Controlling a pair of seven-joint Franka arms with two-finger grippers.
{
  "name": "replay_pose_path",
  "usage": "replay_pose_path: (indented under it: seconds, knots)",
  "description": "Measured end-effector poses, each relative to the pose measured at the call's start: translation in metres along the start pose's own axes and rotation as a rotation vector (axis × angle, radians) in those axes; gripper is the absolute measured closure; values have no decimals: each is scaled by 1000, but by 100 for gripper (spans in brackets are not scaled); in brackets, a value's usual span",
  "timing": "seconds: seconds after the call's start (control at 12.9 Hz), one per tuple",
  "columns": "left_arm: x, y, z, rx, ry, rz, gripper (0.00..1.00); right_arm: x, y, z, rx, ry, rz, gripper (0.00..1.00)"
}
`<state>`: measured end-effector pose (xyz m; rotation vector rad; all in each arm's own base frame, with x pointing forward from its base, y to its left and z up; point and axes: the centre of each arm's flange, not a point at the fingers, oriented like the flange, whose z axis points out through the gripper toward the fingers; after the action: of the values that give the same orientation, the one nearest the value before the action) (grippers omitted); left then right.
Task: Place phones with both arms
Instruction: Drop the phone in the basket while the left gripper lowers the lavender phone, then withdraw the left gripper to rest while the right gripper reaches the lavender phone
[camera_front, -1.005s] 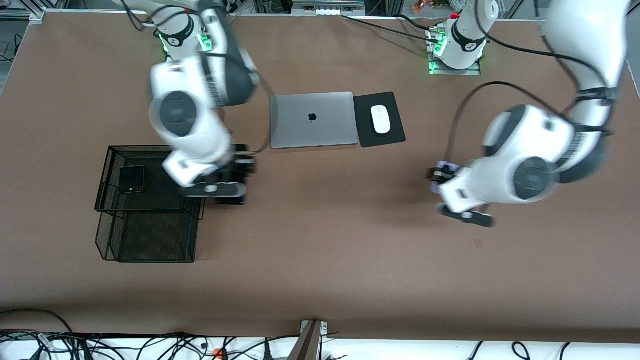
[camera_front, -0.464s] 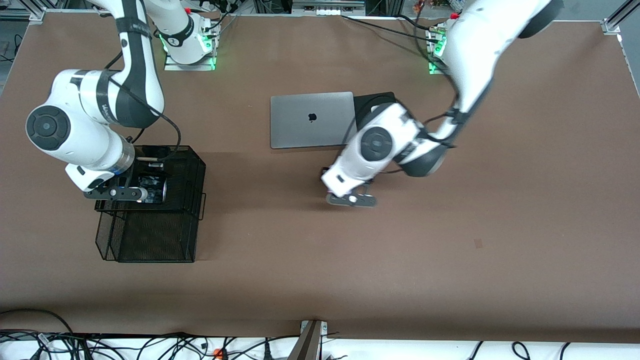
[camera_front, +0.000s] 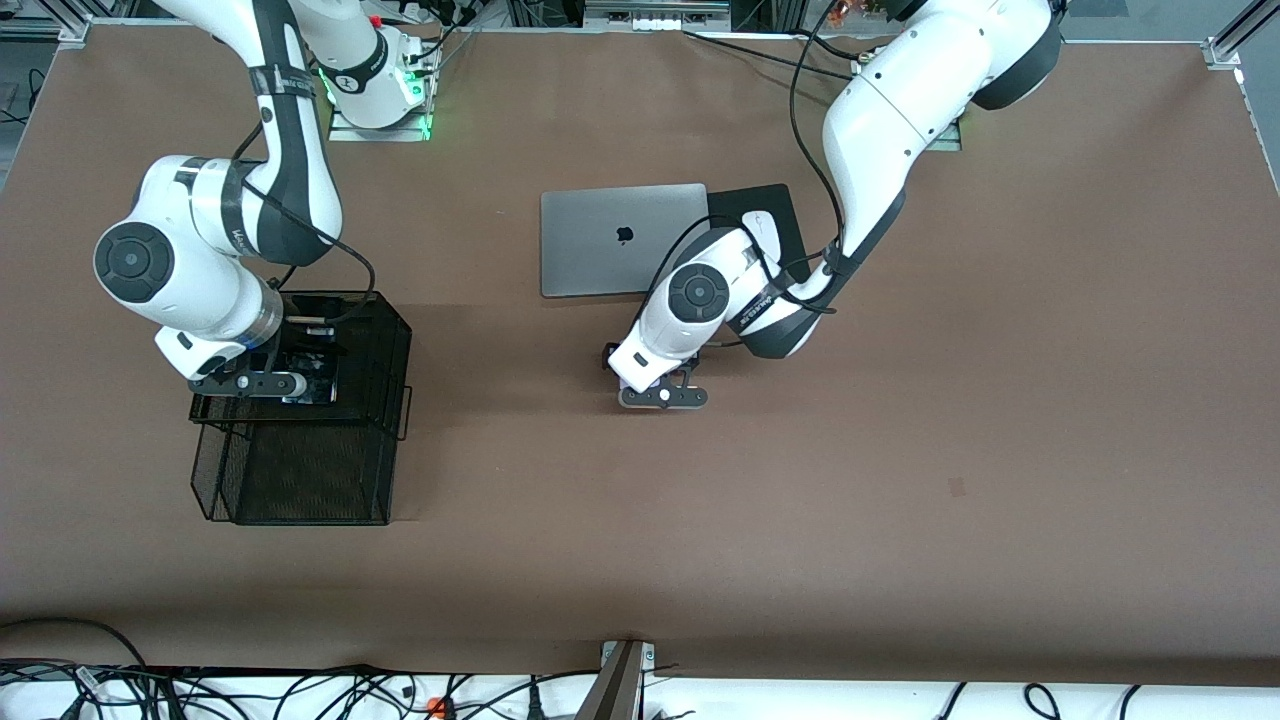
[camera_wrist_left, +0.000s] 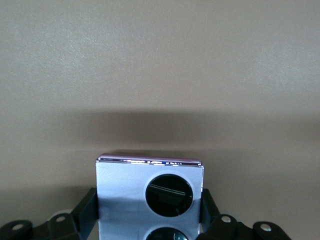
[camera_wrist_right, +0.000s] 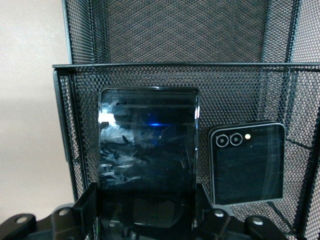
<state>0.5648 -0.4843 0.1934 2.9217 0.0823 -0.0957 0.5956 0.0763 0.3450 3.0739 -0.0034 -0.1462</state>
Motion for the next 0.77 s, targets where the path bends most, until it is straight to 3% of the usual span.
replay_pose_path:
  seconds: [0.08, 0.23, 0.39, 0.54, 0.7, 0.77]
  knots:
    - [-3, 3, 2, 3, -1, 10, 16, 0, -1, 4, -2, -4, 2, 21]
    - [-9, 9, 4, 12, 6, 32, 0, 0, -3, 13, 0, -16, 10, 21]
    - [1, 11, -13, 3, 38, 31, 0, 1, -5, 21, 9, -26, 24, 21]
    - [26, -4, -59, 29, 65, -1, 0, 1, -6, 28, 8, -35, 32, 20]
    - [60, -40, -140, 65, 106, -49, 0, 2, -6, 28, 8, -33, 33, 3]
    - [70, -64, -180, 100, 108, -48, 0, 3, -7, 26, 9, -28, 32, 0]
